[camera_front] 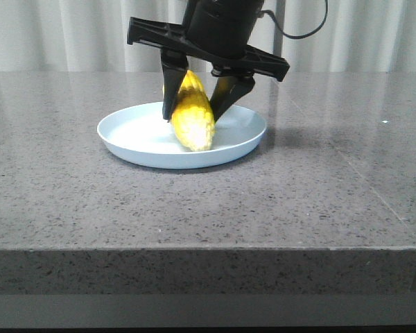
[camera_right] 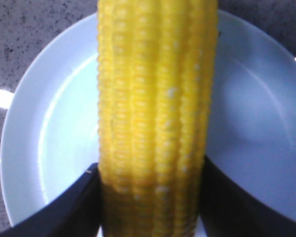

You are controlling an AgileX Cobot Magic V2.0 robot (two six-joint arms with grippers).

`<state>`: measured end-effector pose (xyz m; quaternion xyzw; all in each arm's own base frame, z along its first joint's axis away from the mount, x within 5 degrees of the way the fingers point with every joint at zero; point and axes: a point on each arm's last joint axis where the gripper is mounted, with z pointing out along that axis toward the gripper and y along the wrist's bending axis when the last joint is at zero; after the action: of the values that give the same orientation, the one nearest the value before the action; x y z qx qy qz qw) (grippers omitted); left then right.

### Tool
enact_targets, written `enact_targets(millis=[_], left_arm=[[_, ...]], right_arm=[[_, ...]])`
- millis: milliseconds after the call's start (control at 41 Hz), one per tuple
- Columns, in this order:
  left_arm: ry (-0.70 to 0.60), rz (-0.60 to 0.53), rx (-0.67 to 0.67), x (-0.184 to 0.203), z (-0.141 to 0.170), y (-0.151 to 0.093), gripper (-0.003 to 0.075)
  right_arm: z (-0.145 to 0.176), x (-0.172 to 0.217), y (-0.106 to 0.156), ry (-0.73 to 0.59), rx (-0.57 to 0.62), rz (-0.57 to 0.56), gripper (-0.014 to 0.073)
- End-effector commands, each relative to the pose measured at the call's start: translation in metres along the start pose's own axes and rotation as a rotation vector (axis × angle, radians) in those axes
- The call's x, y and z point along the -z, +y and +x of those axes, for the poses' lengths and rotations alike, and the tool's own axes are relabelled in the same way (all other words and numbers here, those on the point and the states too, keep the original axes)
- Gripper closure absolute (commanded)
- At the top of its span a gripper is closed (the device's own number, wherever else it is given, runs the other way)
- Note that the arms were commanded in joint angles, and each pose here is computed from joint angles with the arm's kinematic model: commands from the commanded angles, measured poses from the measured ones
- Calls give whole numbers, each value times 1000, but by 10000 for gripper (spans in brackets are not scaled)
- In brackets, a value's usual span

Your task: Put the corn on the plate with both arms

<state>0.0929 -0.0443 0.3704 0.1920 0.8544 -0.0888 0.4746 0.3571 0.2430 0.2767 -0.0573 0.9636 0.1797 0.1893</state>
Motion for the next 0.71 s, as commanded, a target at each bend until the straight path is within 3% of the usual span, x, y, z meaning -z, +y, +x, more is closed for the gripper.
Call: enact_targets(millis=[0,73,391,684], left_arm=[[-101,15,2,5,-13,-1,280],[-101,15,2,5,-13,-1,280],[-101,15,2,5,-13,-1,280],[-101,15,2,5,-13,-1,280]], right_arm=[[-8,38,10,-106,16,-56,8],[-9,50,11,-140,46,-60,-73],[4,130,5,-248,343,34,-50],[58,193,-17,-328,530,63,-50]])
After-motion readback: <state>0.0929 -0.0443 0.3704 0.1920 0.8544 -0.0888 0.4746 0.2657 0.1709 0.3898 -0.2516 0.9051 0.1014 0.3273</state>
